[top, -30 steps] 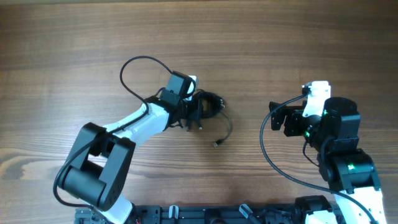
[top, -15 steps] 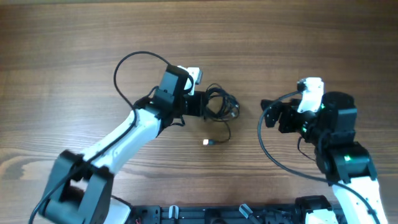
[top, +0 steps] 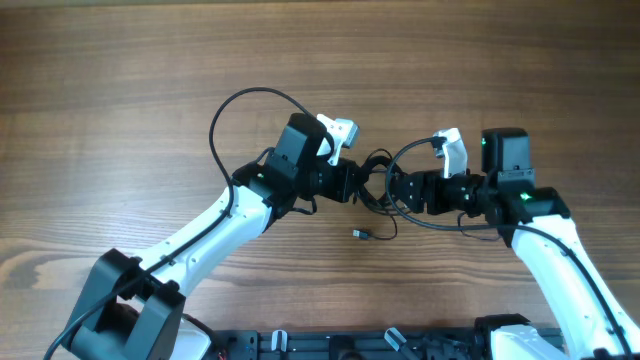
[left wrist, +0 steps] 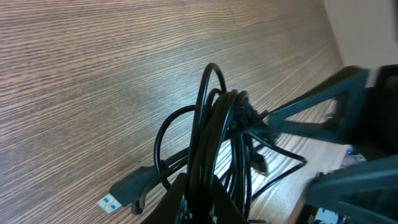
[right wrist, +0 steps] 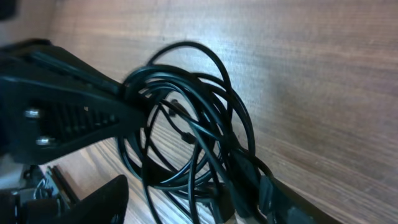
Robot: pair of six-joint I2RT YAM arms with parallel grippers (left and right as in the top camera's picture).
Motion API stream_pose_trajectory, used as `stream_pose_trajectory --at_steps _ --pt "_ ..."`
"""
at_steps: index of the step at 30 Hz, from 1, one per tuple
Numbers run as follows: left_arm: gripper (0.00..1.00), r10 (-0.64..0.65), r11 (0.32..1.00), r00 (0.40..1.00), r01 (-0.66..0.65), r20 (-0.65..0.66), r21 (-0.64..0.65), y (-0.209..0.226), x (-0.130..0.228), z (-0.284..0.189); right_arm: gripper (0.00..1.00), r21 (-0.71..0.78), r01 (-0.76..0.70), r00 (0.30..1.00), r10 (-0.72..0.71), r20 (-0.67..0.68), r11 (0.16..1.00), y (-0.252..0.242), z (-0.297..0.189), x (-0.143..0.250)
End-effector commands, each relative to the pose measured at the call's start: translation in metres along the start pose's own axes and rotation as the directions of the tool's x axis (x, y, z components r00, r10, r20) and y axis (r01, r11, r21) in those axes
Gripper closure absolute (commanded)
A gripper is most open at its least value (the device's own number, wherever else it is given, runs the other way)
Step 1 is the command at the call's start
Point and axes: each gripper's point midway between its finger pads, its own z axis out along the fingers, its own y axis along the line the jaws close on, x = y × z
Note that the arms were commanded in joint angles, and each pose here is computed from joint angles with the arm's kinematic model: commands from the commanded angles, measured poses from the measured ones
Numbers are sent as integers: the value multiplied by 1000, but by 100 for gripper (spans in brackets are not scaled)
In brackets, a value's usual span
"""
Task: Untangle cables
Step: 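Reach the right gripper in and grasp a cable strand beside the left gripper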
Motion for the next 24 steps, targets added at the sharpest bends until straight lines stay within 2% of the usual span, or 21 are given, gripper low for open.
stream_pose_trajectory --at_steps 1,4,8,11,12,14,16,17,18,20,22,23,24 --pt "90 -2 999 1000 2 8 51 -13 -5 -4 46 -4 12 1000 -12 -21 1000 -3 5 -1" --pt "90 0 999 1000 -1 15 52 -14 -7 -6 76 139 -17 998 25 -54 990 -32 9 6" --pt "90 9 998 999 -11 31 59 -18 -10 -11 79 205 -30 996 46 -77 978 -48 12 13" --pt "90 11 998 999 -13 39 59 -19 -12 -15 96 257 -32 996 54 -78 966 -57 10 15" --pt "91 0 999 999 -2 34 47 -15 -11 -16 96 345 -87 992 113 -55 934 -72 6 16" --pt "96 -49 999 999 49 16 -12 4 -7 -20 96 609 -301 945 315 87 734 -117 -20 26" --pt "96 -112 991 994 112 0 -66 26 -3 -28 96 745 -452 872 420 253 490 -145 -50 42" --pt "96 -135 988 991 134 -3 -77 33 -2 -31 96 760 -467 861 430 273 452 -148 -55 46" --pt "96 -152 985 988 152 -5 -81 37 -2 -34 88 768 -476 853 436 285 429 -149 -58 49" --pt "96 -168 985 986 168 -13 -37 35 -3 -37 57 759 -483 849 445 284 436 -148 -56 49" --pt "96 -163 987 986 163 -24 14 27 -4 -37 29 699 -491 852 454 261 520 -138 -42 40" --pt "96 -158 987 987 159 -29 32 23 -4 -37 26 667 -462 872 438 220 585 -131 -34 35" --pt "96 -150 987 988 151 -33 46 19 -3 -36 23 608 -398 908 389 155 687 -119 -22 27"
